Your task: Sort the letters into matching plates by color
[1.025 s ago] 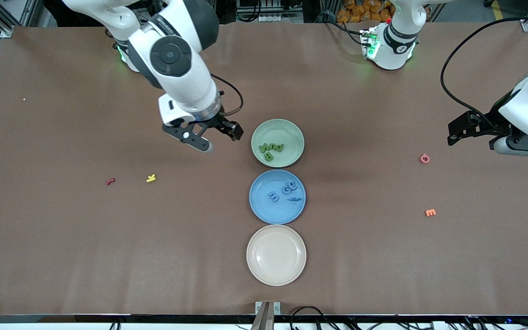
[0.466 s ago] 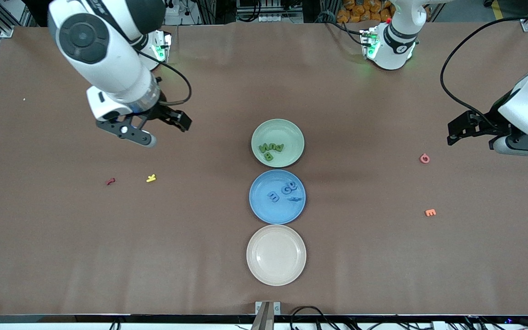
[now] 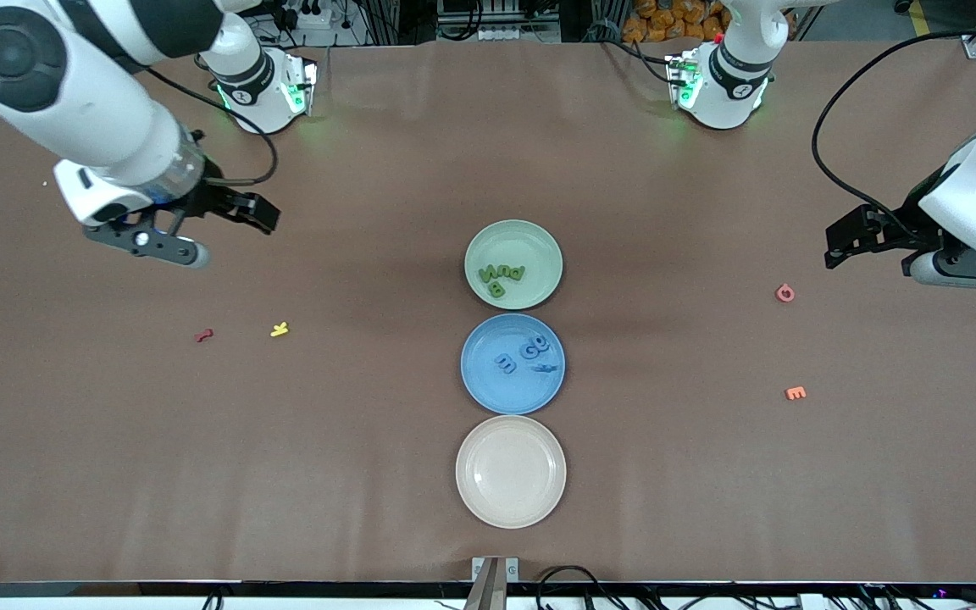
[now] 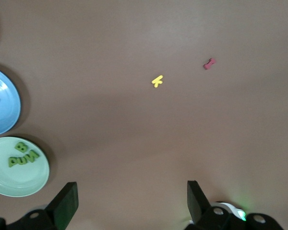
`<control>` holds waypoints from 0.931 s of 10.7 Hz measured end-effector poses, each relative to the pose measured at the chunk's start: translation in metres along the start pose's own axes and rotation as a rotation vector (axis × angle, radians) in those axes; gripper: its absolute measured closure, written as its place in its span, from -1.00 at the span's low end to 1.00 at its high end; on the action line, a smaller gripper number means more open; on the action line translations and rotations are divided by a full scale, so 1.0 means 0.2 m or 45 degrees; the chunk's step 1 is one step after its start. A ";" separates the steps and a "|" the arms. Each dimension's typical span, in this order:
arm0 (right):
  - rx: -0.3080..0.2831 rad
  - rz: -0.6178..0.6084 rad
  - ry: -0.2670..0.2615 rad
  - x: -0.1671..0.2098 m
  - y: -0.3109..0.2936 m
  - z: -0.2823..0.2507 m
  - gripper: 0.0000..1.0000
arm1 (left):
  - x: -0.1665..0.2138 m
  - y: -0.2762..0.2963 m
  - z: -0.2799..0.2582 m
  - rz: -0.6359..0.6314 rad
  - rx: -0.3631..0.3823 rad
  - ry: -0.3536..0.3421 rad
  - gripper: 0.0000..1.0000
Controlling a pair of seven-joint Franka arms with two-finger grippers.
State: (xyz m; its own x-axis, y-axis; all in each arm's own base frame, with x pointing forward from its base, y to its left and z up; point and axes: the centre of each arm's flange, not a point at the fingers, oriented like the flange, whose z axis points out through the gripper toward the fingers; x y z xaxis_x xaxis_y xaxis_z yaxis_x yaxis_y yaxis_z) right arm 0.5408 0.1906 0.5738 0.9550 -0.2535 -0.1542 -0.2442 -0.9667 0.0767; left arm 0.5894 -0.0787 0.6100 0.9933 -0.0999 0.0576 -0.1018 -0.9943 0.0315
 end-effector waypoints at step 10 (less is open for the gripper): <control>-0.020 -0.091 0.022 0.23 0.76 -0.13 -1.00 | -0.01 0.05 0.00 -0.038 -0.003 -0.004 -1.00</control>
State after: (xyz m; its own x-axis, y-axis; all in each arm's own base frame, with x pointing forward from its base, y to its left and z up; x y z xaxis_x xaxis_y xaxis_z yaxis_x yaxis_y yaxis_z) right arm 0.5510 0.0331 0.6034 0.9727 -0.1829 -0.1430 -0.1726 -0.9816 0.0814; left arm 0.5871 -0.0888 0.6105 0.9961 -0.0702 0.0531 -0.0721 -0.9968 0.0356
